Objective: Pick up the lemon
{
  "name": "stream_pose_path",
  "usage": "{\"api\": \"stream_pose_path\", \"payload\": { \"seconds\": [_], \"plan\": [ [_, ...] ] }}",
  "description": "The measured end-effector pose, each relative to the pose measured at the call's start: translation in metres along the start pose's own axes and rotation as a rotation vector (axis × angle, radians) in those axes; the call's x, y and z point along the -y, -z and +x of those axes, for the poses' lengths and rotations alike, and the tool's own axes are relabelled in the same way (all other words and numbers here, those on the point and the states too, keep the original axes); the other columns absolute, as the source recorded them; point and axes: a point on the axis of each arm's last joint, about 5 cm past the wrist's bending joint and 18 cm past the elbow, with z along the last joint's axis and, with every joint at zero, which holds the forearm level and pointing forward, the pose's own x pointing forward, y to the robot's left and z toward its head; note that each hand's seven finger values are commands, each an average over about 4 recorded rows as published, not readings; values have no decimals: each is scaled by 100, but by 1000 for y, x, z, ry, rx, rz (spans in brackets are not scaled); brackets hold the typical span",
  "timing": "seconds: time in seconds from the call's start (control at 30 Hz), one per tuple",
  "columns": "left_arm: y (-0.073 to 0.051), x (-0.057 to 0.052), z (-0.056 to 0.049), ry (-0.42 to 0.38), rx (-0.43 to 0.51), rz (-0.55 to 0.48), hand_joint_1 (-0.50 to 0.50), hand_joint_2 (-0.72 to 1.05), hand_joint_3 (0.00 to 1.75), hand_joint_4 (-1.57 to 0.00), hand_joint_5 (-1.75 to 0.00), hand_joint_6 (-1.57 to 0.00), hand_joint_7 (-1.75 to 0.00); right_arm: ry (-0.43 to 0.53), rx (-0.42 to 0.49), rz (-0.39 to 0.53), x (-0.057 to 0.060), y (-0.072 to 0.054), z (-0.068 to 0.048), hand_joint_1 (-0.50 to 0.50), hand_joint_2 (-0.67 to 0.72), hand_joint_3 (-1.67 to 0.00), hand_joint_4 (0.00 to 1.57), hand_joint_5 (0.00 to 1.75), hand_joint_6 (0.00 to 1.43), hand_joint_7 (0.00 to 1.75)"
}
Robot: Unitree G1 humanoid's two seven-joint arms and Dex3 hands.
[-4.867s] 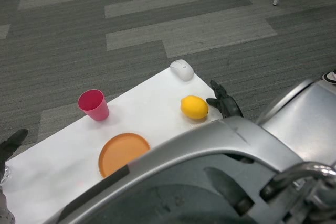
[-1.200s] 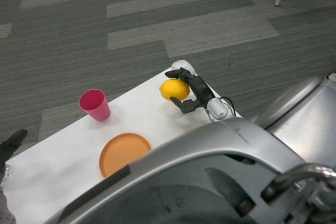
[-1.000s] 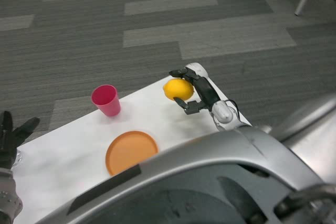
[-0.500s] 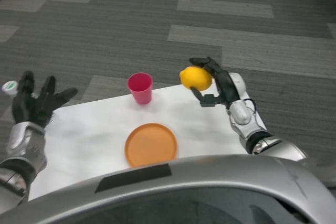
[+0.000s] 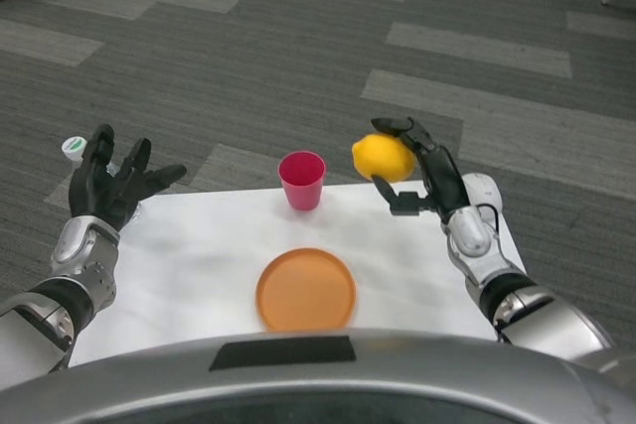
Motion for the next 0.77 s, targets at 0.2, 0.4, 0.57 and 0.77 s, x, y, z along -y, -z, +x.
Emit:
{"api": "stream_pose_path", "payload": {
  "seconds": [0.2, 0.4, 0.57, 0.77],
  "plan": [
    [0, 0, 0, -1, 1, -1, 50, 105, 9, 0, 0, 0, 0, 4, 19, 5, 0, -3, 5, -17, -60, -127, 31, 155, 31, 56],
    [0, 0, 0, -1, 1, -1, 50, 105, 9, 0, 0, 0, 0, 11, 19, 7, 0, -3, 5, -17, -60, -127, 31, 155, 31, 59],
    [1, -1, -1, -4, -1, -1, 50, 105, 9, 0, 0, 0, 0, 12, 19, 8, 0, -3, 5, -17, -60, -127, 31, 155, 31, 56],
    [2, -2, -2, -7, -3, -1, 50, 105, 9, 0, 0, 0, 0, 14, 19, 9, 0, -3, 5, -17, -60, -127, 31, 155, 31, 56]
  ]
}}
